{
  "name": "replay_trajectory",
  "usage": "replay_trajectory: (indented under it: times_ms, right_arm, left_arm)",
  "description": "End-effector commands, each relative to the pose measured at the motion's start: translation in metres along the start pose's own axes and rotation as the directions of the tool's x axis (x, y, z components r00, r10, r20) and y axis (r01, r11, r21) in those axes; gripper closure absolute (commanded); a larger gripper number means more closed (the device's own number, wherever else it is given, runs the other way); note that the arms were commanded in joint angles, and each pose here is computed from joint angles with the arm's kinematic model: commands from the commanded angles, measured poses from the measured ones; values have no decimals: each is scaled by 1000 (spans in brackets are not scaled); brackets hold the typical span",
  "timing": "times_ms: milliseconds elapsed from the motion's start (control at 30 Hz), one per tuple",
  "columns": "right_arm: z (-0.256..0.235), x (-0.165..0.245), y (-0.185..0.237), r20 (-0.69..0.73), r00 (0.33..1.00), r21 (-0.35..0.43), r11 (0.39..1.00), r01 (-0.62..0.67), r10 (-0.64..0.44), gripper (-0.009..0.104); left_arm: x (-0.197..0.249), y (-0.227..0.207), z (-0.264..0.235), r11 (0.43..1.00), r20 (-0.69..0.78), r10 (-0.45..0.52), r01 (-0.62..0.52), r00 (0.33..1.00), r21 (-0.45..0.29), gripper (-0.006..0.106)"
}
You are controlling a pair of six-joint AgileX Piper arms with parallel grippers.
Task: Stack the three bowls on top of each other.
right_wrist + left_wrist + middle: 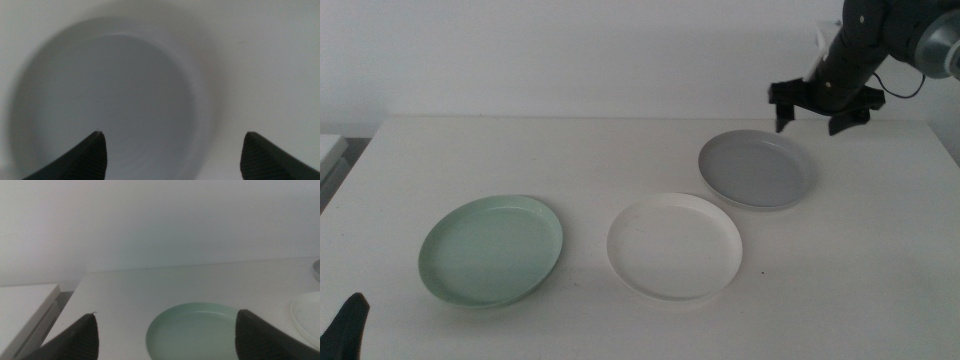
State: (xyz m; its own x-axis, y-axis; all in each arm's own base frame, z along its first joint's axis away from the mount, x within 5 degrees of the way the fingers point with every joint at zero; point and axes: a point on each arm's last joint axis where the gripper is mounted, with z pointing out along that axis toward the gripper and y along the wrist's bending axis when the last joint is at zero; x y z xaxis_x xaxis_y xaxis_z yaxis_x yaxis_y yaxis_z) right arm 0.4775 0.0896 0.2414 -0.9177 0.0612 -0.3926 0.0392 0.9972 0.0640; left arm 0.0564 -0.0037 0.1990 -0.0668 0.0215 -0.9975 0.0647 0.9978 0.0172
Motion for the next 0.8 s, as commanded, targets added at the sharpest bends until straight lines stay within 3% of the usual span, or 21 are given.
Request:
replay_trajectory:
  times_ms: [0, 467, 767]
  right_arm:
    - [18, -10, -21, -31, 999, 34, 999, -16, 17, 28]
    - [97, -10, -41, -118, 992, 42, 999, -27, 32, 40]
    - [106, -6, -41, -143, 989, 42, 999, -25, 31, 66]
  left_arm:
    - [-2, 0, 0, 1000, 17, -4, 4, 1000, -1, 7]
    - [-2, 0, 0, 1000, 17, -6, 6, 1000, -1, 7]
    - [-2, 0, 0, 1000, 17, -6, 6, 1000, -1, 7]
